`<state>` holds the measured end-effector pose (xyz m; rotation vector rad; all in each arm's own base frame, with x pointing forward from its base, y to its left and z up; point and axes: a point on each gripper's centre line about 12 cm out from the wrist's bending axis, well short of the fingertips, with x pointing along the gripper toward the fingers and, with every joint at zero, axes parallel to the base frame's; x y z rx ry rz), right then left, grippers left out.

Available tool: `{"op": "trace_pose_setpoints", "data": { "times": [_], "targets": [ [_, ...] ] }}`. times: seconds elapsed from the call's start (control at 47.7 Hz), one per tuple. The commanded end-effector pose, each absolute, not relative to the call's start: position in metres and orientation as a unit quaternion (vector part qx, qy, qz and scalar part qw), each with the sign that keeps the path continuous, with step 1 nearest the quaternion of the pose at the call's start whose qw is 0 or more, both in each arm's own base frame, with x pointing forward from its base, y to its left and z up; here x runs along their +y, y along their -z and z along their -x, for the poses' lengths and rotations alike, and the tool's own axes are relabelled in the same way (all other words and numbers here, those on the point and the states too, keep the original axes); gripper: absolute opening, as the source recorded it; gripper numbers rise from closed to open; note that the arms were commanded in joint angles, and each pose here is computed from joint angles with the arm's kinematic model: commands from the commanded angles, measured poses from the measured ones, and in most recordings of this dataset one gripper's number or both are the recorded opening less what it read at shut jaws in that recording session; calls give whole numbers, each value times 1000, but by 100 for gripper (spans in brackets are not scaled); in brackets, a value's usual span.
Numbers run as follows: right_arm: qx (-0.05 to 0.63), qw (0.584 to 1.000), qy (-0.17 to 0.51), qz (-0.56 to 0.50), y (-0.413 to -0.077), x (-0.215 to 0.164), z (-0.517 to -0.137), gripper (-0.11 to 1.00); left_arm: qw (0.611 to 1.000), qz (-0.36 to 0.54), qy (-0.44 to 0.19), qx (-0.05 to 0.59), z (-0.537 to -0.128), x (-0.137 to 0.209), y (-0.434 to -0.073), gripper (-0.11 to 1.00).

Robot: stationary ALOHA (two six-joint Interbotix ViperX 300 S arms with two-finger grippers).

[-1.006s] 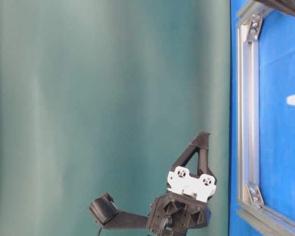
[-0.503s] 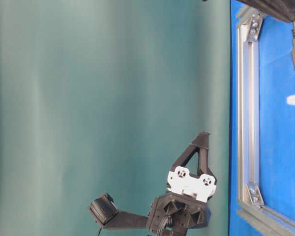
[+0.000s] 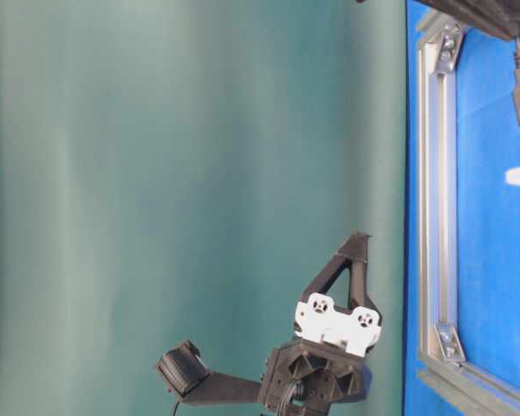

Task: Insert the wire through the string loop located in the center.
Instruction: 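Align the plug with the white zip-tie loop and push it through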

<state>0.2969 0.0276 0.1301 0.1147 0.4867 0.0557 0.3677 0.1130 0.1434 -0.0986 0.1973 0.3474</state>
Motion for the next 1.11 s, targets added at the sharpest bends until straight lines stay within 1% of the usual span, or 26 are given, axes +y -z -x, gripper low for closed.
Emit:
{"op": "trace_pose_setpoints", "data": {
  "times": [0.0, 1.089],
  "targets": [
    [229, 971, -28, -58, -135, 28, -299, -2, 982, 45, -169, 77, -370, 112, -158, 0],
    [228, 971, -29, -58, -136, 29, -304, -2, 982, 45, -169, 76, -370, 112, -158, 0]
  ]
}}
